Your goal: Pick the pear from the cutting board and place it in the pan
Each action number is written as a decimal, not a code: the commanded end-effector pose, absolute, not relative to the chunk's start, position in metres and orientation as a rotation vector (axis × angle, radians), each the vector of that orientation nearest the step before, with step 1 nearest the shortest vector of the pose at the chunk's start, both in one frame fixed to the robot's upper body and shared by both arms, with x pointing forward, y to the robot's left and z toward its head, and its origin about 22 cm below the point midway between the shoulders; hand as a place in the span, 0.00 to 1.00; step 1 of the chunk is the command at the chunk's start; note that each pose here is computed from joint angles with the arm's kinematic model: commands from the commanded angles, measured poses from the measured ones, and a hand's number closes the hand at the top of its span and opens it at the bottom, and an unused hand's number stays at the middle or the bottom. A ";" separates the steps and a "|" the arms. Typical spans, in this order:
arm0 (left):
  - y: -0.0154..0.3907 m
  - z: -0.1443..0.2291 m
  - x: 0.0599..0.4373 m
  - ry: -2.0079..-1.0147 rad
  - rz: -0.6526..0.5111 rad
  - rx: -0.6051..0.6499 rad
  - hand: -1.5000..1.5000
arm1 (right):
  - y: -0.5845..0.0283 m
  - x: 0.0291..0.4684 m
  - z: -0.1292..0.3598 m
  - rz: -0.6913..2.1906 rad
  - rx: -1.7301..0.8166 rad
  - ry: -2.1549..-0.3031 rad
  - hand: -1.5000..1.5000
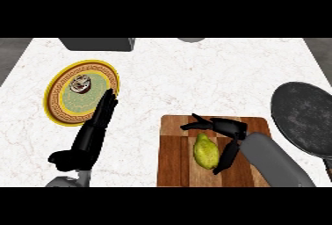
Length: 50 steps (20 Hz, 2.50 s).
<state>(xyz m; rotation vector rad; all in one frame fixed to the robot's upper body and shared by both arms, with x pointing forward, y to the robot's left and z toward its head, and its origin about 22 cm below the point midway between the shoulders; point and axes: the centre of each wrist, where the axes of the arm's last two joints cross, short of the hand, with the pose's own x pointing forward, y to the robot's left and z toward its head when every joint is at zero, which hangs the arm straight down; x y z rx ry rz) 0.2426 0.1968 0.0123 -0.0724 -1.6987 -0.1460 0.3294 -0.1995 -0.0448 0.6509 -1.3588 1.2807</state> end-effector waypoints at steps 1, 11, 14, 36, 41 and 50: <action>0.197 0.010 0.241 -1.699 -0.132 -0.069 0.50 | -0.166 0.317 -0.057 1.400 0.877 -1.360 1.00; 0.212 0.011 0.230 -1.681 -0.146 -0.061 0.50 | -0.194 0.302 -0.076 1.351 0.792 -1.464 1.00; 0.213 0.012 0.231 -1.695 -0.123 -0.091 0.50 | -0.192 0.310 -0.072 1.294 0.723 -1.558 1.00; 0.225 -0.003 0.233 -1.651 -0.075 0.027 0.50 | -0.207 0.375 0.027 0.516 -1.058 -1.404 1.00; 0.221 0.000 0.233 -1.653 -0.081 0.002 0.50 | -0.186 0.370 0.058 0.275 -1.096 -1.331 1.00; 0.213 0.009 0.243 -1.705 -0.115 -0.025 0.50 | -0.262 0.321 0.076 0.130 -1.388 -1.252 1.00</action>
